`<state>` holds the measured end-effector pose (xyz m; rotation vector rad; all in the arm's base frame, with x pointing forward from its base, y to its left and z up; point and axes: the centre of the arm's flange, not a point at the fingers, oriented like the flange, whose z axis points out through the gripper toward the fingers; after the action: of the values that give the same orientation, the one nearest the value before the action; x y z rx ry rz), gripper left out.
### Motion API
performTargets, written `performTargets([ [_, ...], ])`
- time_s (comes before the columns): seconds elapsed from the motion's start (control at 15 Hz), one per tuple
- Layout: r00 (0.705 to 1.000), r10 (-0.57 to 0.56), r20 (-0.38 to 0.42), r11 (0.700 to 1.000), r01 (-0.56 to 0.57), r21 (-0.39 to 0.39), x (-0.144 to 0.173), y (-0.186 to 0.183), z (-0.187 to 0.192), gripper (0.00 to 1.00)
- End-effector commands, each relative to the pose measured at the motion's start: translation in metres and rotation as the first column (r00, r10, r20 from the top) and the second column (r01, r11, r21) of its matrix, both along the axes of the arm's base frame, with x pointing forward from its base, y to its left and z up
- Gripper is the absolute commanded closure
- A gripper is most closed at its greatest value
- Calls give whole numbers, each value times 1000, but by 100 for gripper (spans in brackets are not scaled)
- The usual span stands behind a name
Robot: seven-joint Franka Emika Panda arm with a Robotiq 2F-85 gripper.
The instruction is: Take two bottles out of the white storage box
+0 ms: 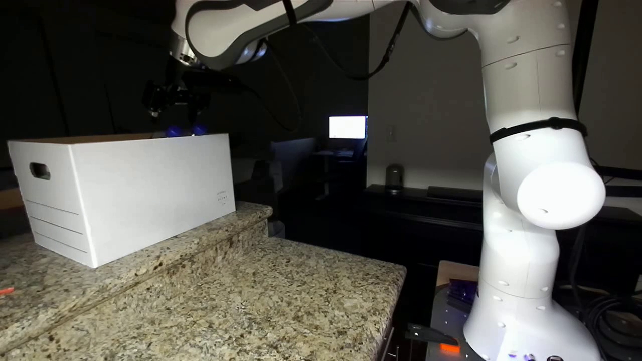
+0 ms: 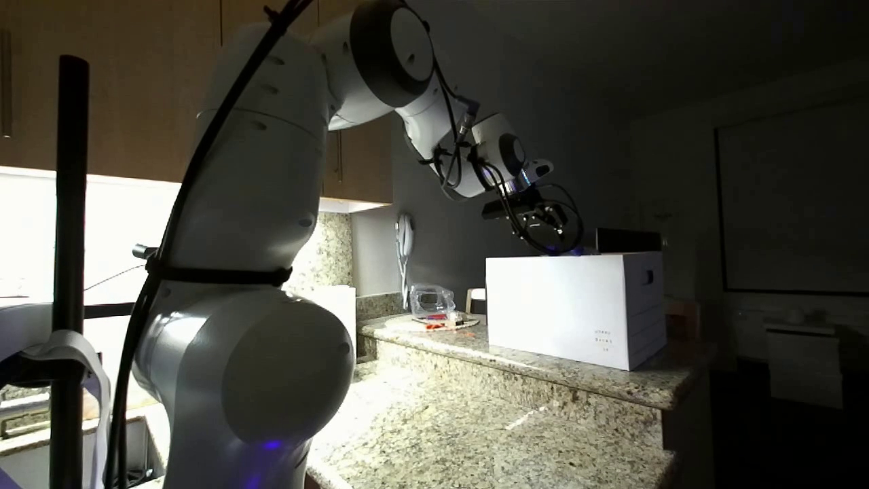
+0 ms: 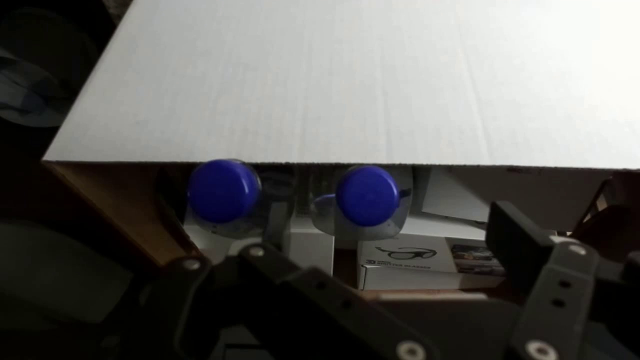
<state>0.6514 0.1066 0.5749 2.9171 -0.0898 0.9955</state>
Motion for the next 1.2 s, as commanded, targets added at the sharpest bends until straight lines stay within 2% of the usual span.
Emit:
performTargets([
  [0.0,1000,0,0,1000,0,0,0,0,0,0],
  [0.6,1000,0,0,1000,0,0,0,0,0,0],
  [0.87,994,-21,105,999,18,36,4,3,9,0],
  [1.13,975,-47,217,997,33,68,5,4,20,0],
])
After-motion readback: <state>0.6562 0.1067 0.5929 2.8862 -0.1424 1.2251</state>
